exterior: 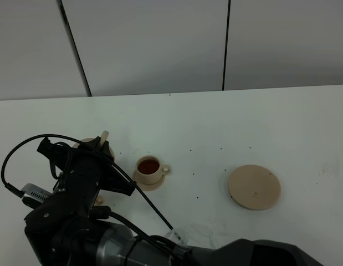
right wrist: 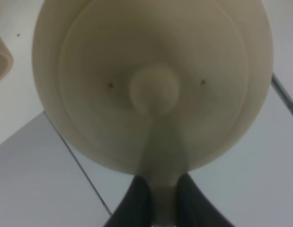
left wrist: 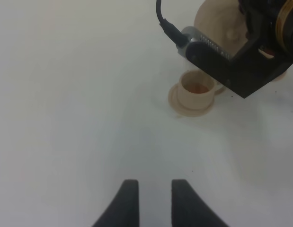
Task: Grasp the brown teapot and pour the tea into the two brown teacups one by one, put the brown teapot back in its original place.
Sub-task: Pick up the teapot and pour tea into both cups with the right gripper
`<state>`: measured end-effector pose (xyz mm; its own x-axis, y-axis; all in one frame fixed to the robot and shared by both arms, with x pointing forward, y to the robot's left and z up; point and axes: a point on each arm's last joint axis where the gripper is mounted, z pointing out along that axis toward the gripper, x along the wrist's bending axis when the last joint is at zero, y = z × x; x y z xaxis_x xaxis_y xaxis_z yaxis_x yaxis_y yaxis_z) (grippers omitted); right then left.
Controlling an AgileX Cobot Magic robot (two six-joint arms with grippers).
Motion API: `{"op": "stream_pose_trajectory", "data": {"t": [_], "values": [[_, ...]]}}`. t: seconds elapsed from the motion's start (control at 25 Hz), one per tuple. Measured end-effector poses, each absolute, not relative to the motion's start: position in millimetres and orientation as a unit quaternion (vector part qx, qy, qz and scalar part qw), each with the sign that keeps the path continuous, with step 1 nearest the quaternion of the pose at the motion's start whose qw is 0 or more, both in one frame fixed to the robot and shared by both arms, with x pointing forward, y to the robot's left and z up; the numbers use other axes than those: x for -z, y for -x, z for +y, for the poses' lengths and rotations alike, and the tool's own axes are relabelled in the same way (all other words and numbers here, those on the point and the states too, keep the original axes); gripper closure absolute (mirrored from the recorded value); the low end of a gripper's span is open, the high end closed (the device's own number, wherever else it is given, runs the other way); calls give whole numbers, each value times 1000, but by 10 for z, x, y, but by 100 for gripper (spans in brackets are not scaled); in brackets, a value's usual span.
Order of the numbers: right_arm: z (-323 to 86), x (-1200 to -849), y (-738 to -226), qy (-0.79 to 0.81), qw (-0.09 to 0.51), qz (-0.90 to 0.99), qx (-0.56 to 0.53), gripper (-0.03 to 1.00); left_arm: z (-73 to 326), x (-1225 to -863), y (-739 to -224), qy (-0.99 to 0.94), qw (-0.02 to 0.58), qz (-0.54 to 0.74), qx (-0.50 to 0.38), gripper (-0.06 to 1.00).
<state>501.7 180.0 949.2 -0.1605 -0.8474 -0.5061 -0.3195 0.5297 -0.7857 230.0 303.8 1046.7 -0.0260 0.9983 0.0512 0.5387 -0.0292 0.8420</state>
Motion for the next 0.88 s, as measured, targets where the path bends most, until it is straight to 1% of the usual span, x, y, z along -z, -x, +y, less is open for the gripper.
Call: {"op": "stream_pose_trajectory", "data": {"t": [0.88], "values": [[1799,-9492,-5017,414,501,711,267,87,3038,-10467,-2300,-620,319,620,-360,70]]}}
